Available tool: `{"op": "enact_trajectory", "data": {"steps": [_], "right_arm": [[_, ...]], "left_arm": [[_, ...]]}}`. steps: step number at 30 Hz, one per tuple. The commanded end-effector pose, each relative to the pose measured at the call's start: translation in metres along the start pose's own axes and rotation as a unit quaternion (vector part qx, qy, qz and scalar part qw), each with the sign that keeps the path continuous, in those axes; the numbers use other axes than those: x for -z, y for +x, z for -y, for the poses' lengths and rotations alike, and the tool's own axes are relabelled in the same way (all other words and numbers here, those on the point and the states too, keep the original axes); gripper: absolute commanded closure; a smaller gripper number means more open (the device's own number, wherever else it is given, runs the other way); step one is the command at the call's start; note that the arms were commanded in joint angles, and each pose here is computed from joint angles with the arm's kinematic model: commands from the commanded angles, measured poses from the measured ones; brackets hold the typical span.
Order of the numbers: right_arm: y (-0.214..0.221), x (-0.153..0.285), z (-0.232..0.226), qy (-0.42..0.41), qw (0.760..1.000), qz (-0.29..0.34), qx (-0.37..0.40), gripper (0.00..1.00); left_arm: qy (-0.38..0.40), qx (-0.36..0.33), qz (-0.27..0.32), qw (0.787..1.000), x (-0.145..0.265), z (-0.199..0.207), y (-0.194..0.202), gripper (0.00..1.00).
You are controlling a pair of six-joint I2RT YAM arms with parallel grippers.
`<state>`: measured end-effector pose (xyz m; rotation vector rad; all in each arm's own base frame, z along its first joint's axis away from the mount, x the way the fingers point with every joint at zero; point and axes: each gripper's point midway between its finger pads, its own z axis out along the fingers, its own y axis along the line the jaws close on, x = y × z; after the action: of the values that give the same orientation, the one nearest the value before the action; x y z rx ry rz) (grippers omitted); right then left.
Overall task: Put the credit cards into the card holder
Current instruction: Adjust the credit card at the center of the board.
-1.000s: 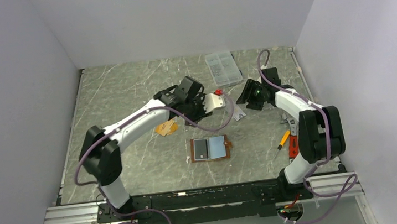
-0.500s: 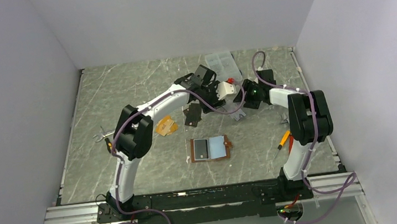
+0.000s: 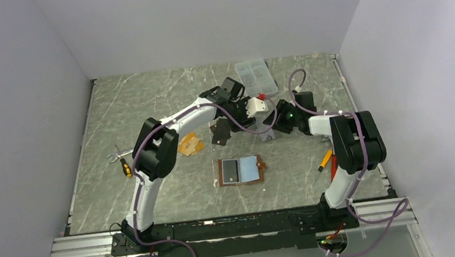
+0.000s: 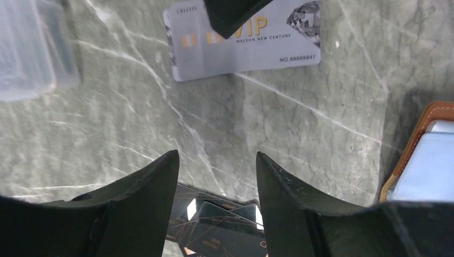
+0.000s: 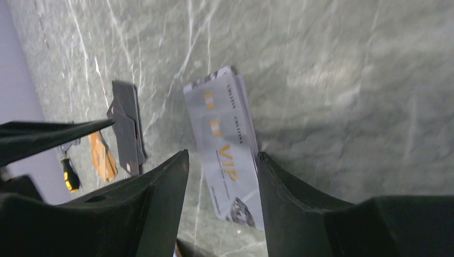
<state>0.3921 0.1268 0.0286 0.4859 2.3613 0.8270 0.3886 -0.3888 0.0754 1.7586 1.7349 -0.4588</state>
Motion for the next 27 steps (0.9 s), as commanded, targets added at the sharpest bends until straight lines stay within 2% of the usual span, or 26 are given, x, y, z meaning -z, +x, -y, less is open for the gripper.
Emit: {"op": "enact_trajectory", "data": {"steps": [1,7,16,27], "right_arm": [[0.041,0.008,0.016,0.028,0.998,-0.036,-0.038,0.47],[0.031,0.015,0.018,0.054,0.998,-0.018,-0.031,0.48],[0.027,0.021,0.030,0.081,0.996,-0.010,-0.040,0.51],[0.036,0.022,0.026,0.024,0.996,-0.025,-0.077,0.59]], "left_arm": [[0.002,-0.023,0.029,0.999,0.007,0.002,-0.009,0.39],[-0.001,-0.029,0.023,0.999,0.001,-0.005,-0.007,0.40],[-0.013,-0.055,0.043,0.997,-0.014,-0.005,-0.032,0.39],[-0.016,-0.093,0.020,0.995,-0.049,-0.003,-0.032,0.40]]}}
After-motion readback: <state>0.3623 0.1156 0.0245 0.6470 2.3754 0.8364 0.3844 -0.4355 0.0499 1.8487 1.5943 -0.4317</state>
